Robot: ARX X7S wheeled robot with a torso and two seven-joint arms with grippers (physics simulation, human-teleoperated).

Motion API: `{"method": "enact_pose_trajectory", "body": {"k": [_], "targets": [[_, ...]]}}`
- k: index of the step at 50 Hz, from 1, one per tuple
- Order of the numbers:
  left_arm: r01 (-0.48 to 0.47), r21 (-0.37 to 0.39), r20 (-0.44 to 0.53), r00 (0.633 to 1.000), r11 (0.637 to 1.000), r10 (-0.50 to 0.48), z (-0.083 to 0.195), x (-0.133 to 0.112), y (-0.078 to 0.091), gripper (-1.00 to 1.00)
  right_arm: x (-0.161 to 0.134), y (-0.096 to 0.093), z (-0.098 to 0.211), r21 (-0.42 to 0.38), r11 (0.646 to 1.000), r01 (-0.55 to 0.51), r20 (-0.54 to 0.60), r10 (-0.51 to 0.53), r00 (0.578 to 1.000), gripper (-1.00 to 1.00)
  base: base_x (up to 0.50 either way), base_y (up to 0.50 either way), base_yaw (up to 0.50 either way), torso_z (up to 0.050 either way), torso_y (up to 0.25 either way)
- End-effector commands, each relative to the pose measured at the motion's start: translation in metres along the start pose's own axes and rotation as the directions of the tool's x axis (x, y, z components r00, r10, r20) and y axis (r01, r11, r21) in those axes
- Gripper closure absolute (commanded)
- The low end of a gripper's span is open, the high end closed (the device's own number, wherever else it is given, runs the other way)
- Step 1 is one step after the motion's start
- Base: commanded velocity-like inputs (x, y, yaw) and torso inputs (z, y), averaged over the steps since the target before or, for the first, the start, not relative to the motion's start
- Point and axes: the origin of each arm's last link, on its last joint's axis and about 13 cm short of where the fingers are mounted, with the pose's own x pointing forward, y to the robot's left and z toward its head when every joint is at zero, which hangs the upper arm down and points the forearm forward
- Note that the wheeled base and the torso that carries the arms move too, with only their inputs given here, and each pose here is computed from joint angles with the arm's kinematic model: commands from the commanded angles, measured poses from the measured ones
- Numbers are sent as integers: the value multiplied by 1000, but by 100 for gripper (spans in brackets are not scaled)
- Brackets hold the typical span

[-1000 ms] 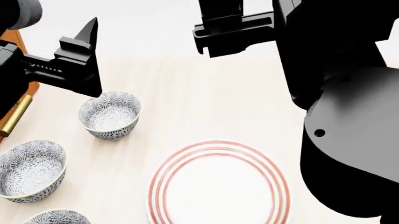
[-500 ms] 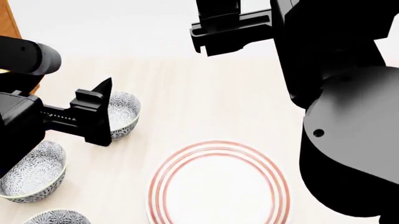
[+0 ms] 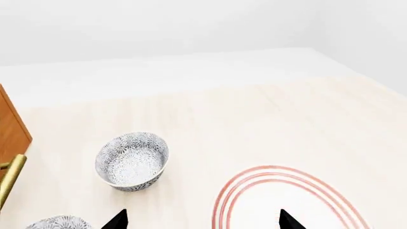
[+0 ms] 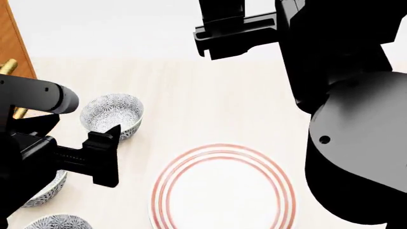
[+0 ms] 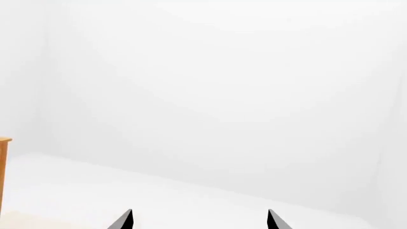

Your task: Put the bowl at the front on the plate.

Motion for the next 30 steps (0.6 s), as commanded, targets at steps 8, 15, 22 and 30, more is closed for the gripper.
{"method": "enact_pose_trajectory", "body": {"k": [8,15,22,30], "targets": [[-21,-36,-98,995,999,18,-23,5,2,-100,1,1,-2,1,1000,-2,-3,2,1000,-100,0,0,0,0,0],[-25,-34,-128,992,999,20,-33,7,1,-100,0,0,-3,5,1000,-2,-2,2,1000,-100,0,0,0,0,0],[-21,-55,-161,987,998,12,-41,6,1,-100,0,0,-4,5,1000,-2,-3,2,1000,-100,0,0,0,0,0],[-32,-43,-182,983,999,23,-51,6,2,-100,0,0,-4,0,1000,-2,-4,2,1000,-100,0,0,0,0,0]]}}
